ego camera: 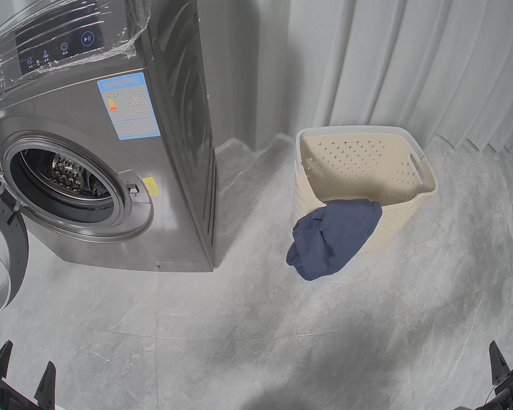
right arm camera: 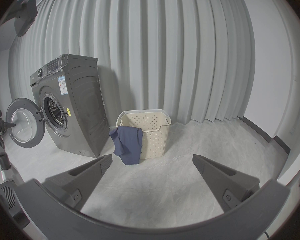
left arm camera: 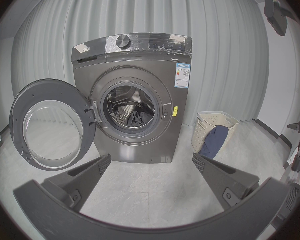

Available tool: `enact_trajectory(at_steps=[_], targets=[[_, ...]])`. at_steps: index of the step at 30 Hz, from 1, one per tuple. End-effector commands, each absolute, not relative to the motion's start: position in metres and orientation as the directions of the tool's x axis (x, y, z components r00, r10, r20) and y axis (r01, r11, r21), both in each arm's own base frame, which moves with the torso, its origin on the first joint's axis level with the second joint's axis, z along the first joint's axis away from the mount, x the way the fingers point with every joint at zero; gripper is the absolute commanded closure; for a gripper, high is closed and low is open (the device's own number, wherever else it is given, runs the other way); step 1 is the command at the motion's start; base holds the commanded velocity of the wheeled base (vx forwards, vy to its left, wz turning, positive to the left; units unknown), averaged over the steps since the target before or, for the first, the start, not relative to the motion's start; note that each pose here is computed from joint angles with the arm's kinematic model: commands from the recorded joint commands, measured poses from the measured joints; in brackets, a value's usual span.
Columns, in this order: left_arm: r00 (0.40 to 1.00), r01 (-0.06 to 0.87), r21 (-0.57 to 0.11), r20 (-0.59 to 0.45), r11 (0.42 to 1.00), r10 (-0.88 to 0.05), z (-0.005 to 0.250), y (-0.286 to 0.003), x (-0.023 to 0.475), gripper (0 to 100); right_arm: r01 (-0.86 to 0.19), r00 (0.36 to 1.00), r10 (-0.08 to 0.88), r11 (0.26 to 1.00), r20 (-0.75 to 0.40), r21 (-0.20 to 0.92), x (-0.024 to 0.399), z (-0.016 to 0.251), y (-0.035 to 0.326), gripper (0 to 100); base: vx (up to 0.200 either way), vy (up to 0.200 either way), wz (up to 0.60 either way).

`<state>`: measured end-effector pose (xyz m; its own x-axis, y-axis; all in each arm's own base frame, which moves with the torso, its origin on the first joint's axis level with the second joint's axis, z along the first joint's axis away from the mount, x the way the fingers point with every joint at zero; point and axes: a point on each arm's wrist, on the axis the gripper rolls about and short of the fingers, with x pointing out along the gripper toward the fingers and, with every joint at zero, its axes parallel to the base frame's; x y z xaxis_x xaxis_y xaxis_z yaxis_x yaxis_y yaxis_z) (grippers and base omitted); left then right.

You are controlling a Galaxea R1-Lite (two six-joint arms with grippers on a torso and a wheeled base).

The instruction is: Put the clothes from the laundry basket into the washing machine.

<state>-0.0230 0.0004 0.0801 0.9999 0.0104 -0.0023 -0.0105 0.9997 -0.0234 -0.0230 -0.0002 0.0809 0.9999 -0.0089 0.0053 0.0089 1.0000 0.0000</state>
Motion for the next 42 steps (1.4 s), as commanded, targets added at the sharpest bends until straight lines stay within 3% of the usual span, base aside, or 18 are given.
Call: enact_trajectory(at_steps=[1, 6, 15, 27, 33, 42], targets=[[1.0, -0.011, -0.023, -0.009, 1.0, 0.011, 0.0758, 0.0004, -0.0226, 0, 0.009, 1.0, -0.009, 1.0, 0.003, 0.0, -0.0228, 0.0758, -0.0002, 0, 0.0, -0.2, 0.0], [1.0, -0.011, -0.024, -0.011, 1.0, 0.011, 0.0754, 0.0004, -0.0225, 0, 0.009, 1.0, -0.009, 1.0, 0.003, 0.0, -0.0228, 0.0758, -0.0002, 0, 0.0, -0.2, 0.0], [1.0, -0.011, -0.023, -0.009, 1.0, 0.011, 0.0756, 0.0004, -0.0225, 0, 0.008, 1.0, -0.008, 1.0, 0.003, 0.0, -0.0228, 0.0758, -0.0002, 0, 0.0, 0.0, 0.0], [1.0, -0.011, -0.024, -0.009, 1.0, 0.011, 0.0758, 0.0004, -0.0226, 0, 0.008, 1.0, -0.008, 1.0, 0.003, 0.0, -0.0228, 0.0758, -0.0002, 0, 0.2, 0.0, 0.0], [1.0, -0.016, -0.026, -0.009, 1.0, 0.015, 0.0756, 0.0004, -0.0225, 0, 0.009, 1.0, -0.009, 1.0, 0.003, 0.0, -0.0228, 0.0758, -0.0002, 0, 0.0, 0.0, 0.0], [1.0, -0.017, -0.023, -0.009, 1.0, 0.017, 0.0756, 0.0004, -0.0225, 0, 0.009, 1.0, -0.009, 1.0, 0.003, 0.0, -0.0228, 0.0758, -0.0002, 0, 0.0, -0.2, 0.0]])
